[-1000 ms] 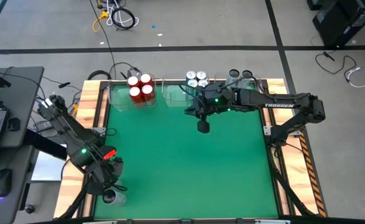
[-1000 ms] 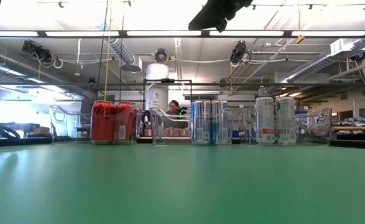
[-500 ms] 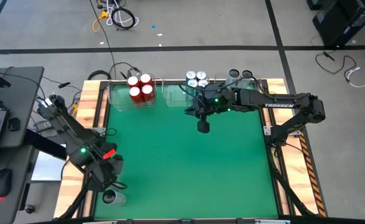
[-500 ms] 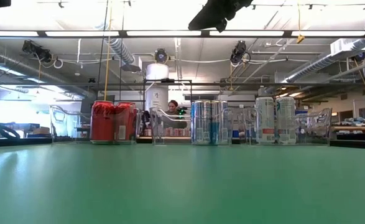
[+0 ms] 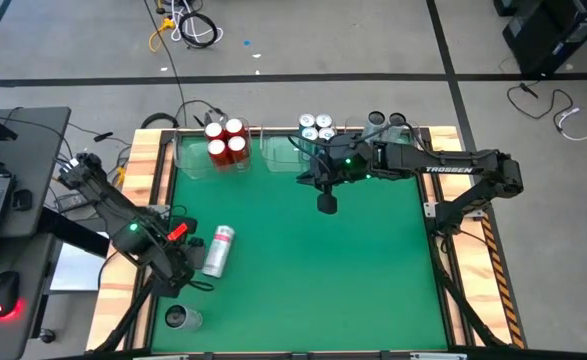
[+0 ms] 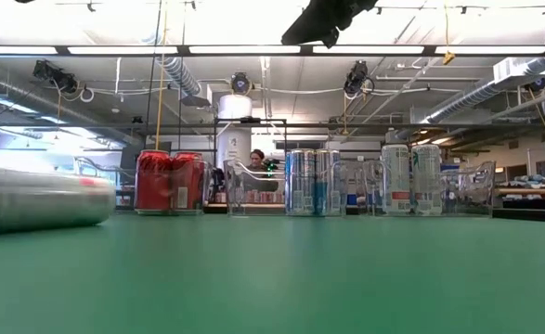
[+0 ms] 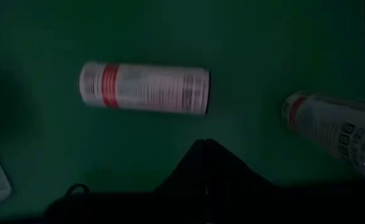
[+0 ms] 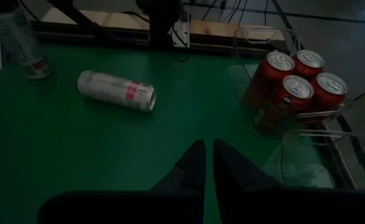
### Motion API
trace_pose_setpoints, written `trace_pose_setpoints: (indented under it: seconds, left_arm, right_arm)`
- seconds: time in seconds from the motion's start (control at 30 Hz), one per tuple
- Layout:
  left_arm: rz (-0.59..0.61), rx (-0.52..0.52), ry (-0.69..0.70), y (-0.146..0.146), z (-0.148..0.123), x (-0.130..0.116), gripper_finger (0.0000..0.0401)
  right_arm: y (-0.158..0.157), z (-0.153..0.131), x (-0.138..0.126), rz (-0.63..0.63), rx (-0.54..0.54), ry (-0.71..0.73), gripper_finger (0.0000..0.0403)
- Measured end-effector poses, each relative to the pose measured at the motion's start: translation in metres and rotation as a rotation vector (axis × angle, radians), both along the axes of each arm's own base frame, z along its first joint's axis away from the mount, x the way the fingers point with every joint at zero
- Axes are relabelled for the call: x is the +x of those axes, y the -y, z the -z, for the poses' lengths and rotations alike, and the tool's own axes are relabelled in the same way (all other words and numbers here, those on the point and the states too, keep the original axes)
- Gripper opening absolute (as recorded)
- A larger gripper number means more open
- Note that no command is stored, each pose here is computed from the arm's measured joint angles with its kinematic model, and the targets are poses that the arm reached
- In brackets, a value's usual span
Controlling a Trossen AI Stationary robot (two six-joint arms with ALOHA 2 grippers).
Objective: Sort soda cans
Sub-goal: Put the white soda can into the transparent right bin
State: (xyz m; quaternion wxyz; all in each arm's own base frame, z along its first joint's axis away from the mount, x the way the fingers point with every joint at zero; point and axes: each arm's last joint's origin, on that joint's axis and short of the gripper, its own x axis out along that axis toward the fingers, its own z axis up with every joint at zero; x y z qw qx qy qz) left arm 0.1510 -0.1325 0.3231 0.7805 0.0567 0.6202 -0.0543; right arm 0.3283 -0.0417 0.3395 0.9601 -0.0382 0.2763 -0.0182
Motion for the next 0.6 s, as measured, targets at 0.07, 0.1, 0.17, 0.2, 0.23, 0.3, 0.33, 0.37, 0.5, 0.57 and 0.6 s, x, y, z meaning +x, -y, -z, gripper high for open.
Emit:
trace_pose_setpoints:
  seconds: [0.07,0.1,0.17,0.2,0.23,0.3,0.33,0.37,0.5,0.57,0.6]
  left_arm:
    - [-0.001,0.001,0.002,-0.002,0.0,0.002,0.0]
    - [-0.002,0.003,0.004,-0.002,0.0,0.002,0.0]
    - [-0.006,0.014,0.027,-0.002,0.0,0.003,0.0]
    - [-0.009,0.014,0.05,-0.001,0.0,0.005,0.0]
    - [-0.008,0.013,0.076,0.0,-0.001,0.006,0.0]
    - [-0.001,0.015,0.124,0.003,0.0,0.009,0.0]
    - [0.012,0.021,0.151,0.004,0.001,0.009,0.0]
    - [0.02,0.022,0.18,0.006,0.001,0.01,0.0]
    - [0.049,0.013,0.292,0.007,0.005,0.009,0.0]
    - [0.064,-0.01,0.364,0.005,0.008,0.006,0.0]
    - [0.071,-0.021,0.403,0.003,0.01,0.005,0.0]
  right_arm:
    - [-0.002,0.001,0.0,-0.013,0.001,-0.007,0.0017]
    - [-0.005,0.003,0.003,-0.041,0.001,-0.008,0.0016]
    - [-0.01,0.012,0.008,-0.11,0.003,-0.024,0.0016]
    - [-0.013,0.019,0.014,-0.137,0.011,-0.037,0.0016]
    - [-0.016,0.026,0.02,-0.158,0.019,-0.044,0.0018]
    - [-0.022,0.044,0.033,-0.183,0.026,-0.082,0.0023]
    - [-0.026,0.052,0.039,-0.194,0.026,-0.09,0.0027]
    - [-0.029,0.061,0.046,-0.206,0.023,-0.098,0.0031]
    - [-0.044,0.086,0.066,-0.262,-0.003,-0.092,0.0058]
    - [-0.052,0.094,0.072,-0.292,-0.019,-0.085,0.0075]
    - [-0.056,0.095,0.074,-0.302,-0.023,-0.072,0.0085]
